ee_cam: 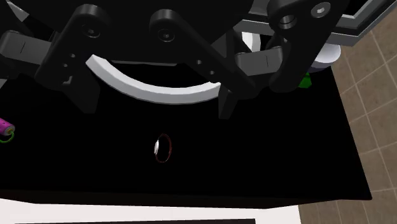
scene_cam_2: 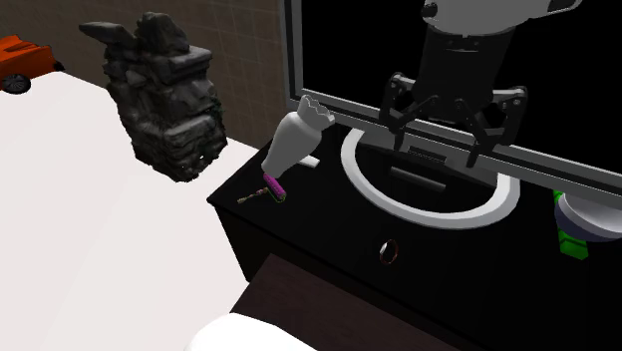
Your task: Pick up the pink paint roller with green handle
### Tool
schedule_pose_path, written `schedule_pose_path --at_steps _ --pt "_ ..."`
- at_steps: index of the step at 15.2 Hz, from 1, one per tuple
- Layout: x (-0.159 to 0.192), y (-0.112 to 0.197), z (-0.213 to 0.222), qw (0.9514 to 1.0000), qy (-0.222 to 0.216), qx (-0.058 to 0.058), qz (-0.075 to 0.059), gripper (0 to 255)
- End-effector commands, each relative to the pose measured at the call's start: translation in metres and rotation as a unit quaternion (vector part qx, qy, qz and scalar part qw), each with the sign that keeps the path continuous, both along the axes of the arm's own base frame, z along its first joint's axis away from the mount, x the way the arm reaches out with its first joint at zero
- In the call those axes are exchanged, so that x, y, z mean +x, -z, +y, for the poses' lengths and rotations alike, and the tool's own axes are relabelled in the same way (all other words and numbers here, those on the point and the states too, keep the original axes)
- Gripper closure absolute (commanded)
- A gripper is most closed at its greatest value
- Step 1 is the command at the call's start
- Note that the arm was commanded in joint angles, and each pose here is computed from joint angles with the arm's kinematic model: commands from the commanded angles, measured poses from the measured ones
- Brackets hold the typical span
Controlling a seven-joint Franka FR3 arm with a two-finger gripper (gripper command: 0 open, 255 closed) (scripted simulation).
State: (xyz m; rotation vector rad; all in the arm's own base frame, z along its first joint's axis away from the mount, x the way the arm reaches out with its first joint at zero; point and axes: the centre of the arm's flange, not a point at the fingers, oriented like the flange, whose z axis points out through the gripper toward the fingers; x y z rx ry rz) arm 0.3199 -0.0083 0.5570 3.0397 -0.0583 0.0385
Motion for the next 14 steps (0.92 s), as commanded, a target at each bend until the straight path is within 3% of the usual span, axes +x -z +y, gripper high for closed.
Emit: schedule_pose_path --at_steps 1,14 --pt "0.0 0.0 0.0 1.0 0.0 0.0 0.0 0" --pt "-0.006 0.116 0.123 0.9983 0.045 0.012 -0.034 0"
